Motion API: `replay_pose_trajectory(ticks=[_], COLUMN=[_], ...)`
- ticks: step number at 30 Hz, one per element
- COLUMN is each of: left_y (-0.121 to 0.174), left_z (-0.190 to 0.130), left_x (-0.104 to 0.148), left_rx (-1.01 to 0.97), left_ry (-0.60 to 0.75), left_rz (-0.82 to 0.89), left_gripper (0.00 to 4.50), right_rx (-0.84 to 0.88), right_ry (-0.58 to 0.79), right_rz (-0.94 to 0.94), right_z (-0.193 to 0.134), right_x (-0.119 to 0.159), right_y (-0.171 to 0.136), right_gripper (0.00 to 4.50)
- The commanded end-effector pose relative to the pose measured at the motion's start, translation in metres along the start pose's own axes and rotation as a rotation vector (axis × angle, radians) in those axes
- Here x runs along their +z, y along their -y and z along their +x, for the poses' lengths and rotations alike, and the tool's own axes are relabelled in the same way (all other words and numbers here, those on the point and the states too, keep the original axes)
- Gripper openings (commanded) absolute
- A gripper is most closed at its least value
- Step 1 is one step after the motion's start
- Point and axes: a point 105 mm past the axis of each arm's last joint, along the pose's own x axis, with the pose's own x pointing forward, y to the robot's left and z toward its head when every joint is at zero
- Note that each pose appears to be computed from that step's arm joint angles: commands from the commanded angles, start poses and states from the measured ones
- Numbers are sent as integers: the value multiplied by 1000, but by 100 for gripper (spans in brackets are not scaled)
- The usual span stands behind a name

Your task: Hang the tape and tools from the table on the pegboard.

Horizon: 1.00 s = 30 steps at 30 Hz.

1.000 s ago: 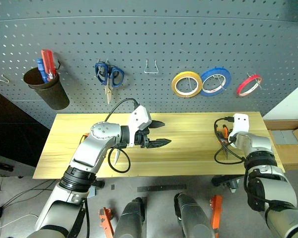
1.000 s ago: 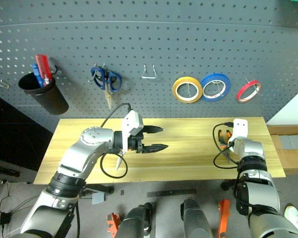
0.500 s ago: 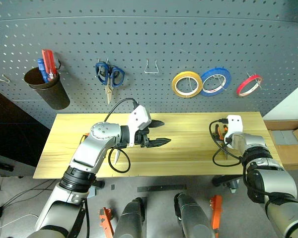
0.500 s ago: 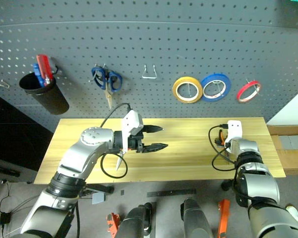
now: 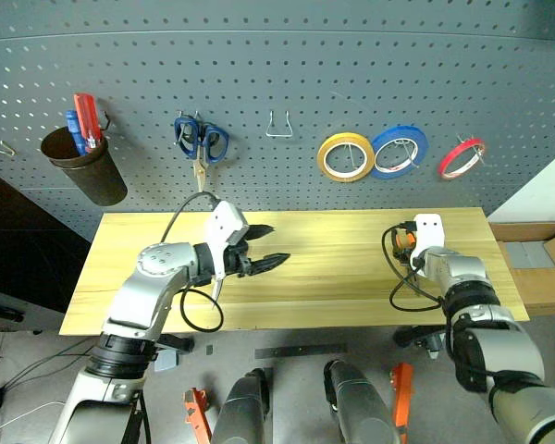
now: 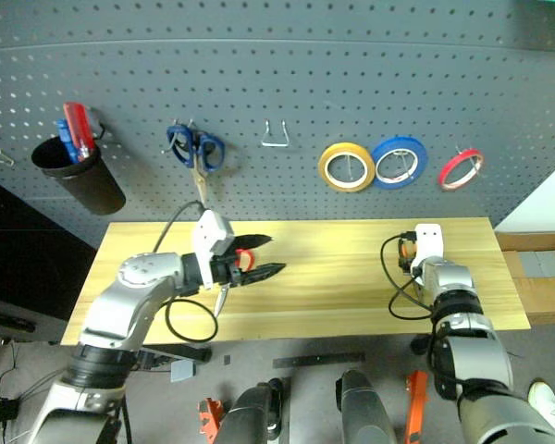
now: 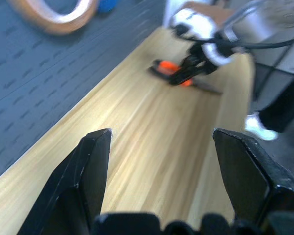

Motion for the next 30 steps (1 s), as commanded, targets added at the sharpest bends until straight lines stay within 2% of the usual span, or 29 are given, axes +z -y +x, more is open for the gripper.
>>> replay_pose_trajectory(ticks=[1, 3, 9, 11, 14, 18, 22, 30], left_y=[-7, -16, -25, -28, -35, -44, -45, -38], left_z=[-20, -35, -58, -61, -68, -71, -72, -63], left_x=[13, 16, 16, 18, 23, 31, 44, 65], left_rx=[62, 134, 245, 273, 339, 397, 424, 398], left_ry=[50, 97, 148, 160, 193, 229, 275, 332], left_rz=[49, 26, -8, -5, 11, 23, 39, 45], left_gripper=[352, 352, 352, 352, 352, 352, 352, 352], right_rx=[85, 180, 398, 448, 514, 535, 533, 525], right_ry=[188, 322, 550, 612, 747, 851, 952, 1098], right_rz=[-63, -141, -217, -220, -233, -198, -82, 17], right_z=[-33, -72, -156, -174, -201, -211, -213, -224], right_x=[45, 64, 87, 98, 130, 168, 216, 265], right_y=[-33, -75, -154, -170, -193, -204, -212, -225], right_gripper=[251, 251, 251, 251, 251, 251, 251, 251])
